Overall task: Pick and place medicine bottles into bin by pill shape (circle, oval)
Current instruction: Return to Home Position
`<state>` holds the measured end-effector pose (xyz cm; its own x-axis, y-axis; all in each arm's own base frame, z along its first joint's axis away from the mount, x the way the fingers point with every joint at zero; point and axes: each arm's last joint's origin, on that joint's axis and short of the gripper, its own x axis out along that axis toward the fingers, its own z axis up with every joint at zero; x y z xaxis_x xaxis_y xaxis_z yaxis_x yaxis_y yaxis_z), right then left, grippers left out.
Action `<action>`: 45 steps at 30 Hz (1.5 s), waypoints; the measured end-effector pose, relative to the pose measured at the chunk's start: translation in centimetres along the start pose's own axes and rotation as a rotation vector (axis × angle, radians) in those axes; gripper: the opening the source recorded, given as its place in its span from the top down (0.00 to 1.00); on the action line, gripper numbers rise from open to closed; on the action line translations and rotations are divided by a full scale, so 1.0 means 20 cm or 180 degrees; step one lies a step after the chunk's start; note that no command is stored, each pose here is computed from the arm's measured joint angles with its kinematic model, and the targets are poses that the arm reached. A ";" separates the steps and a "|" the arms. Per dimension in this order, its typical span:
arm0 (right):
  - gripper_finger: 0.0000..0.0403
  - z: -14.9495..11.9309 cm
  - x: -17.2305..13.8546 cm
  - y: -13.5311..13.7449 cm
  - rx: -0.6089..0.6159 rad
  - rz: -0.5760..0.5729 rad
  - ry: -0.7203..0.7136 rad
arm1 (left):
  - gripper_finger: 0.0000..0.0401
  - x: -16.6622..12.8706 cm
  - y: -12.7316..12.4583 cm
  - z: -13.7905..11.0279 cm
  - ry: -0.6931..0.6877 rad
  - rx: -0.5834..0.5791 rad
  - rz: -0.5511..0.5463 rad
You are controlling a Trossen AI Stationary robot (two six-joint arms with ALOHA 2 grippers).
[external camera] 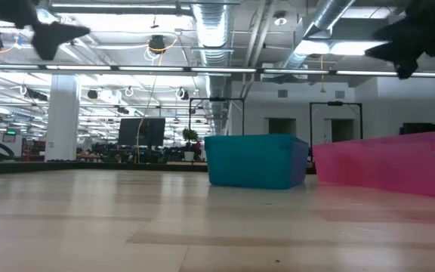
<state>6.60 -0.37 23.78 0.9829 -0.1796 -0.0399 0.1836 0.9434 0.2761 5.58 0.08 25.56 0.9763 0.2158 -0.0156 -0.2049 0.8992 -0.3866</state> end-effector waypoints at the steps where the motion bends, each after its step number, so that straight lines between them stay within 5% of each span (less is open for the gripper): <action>1: 0.53 -0.02 0.01 0.00 0.0002 0.0024 -0.0008 | 0.22 0.03 -0.01 -0.01 -0.0060 -0.0023 -0.0054; 4: 0.54 -0.09 0.05 -0.01 0.0018 0.0055 -0.0036 | 0.22 0.09 0.01 -0.14 0.0162 0.0066 -0.0098; 15: 0.52 -0.31 0.15 -0.01 0.0051 0.0659 -0.0312 | 0.22 0.15 0.03 -0.30 -0.0068 -0.0169 -0.0459; 22: 0.53 -0.32 0.15 0.00 -0.0020 0.0755 -0.0283 | 0.22 0.19 0.07 -0.42 -0.0013 -0.0363 -0.0553; 45: 0.53 -0.34 0.15 -0.01 0.0164 0.0667 -0.0133 | 0.22 0.19 0.07 -0.41 -0.0101 -0.0262 -0.0448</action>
<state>9.68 0.86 17.13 0.9980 0.0066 0.0630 -0.0267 0.9460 0.3229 9.56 -1.01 17.34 0.9920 0.1030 0.0727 -0.0586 0.8874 -0.4573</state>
